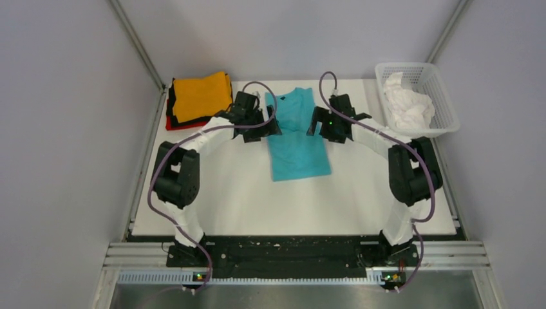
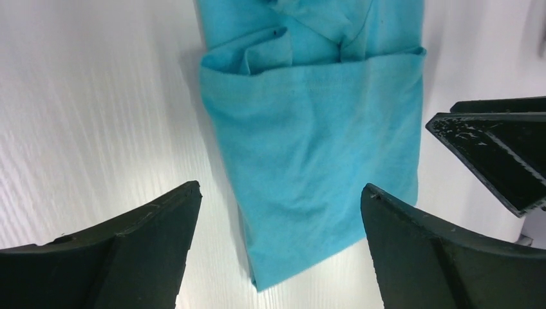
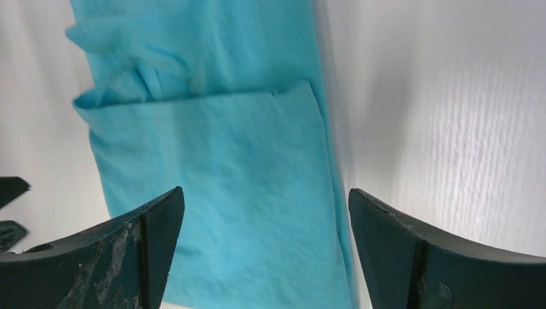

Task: Fold and stack the t-shirts
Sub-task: Fold the folded rectangular tshirt in 1/3 of the way, then grab one side of the 2/3 rectangular tshirt with both arms

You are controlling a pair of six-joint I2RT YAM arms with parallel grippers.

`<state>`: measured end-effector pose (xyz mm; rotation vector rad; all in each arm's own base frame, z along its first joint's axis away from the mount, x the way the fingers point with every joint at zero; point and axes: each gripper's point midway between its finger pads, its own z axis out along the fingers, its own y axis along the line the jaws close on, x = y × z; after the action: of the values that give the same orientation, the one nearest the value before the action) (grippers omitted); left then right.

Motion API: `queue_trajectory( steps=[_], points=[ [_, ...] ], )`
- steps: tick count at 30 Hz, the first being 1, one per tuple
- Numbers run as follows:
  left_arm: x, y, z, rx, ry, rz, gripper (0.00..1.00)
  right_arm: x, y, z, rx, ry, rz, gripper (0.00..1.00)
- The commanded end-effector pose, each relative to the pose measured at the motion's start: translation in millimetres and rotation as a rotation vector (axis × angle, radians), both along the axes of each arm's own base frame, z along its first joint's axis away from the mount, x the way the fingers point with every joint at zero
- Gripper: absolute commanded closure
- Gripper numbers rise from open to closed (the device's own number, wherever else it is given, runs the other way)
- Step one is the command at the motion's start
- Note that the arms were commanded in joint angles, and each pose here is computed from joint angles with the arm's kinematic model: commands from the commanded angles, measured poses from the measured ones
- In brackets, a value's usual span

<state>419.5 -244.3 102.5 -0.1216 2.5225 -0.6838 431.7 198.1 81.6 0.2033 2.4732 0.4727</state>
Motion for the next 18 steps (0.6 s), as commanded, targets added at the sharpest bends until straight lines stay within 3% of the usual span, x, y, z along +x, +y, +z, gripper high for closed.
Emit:
queue_trajectory(
  steps=[1, 8, 18],
  points=[
    [-25.3, 2.0, 41.0, -0.055, -0.073, 0.0, 0.01, -31.0, -15.2, 22.1, 0.003, -0.041, 0.005, 0.03],
    [-101.2, -0.2, 0.5, -0.048, 0.031, -0.017, 0.01, -96.4, -27.9, -8.1, 0.017, 0.06, 0.045, 0.01],
    [-125.1, -8.6, -39.8, -0.037, 0.08, 0.032, 0.01, -118.0, -36.6, -42.6, 0.016, 0.113, 0.012, 0.06]
  ],
)
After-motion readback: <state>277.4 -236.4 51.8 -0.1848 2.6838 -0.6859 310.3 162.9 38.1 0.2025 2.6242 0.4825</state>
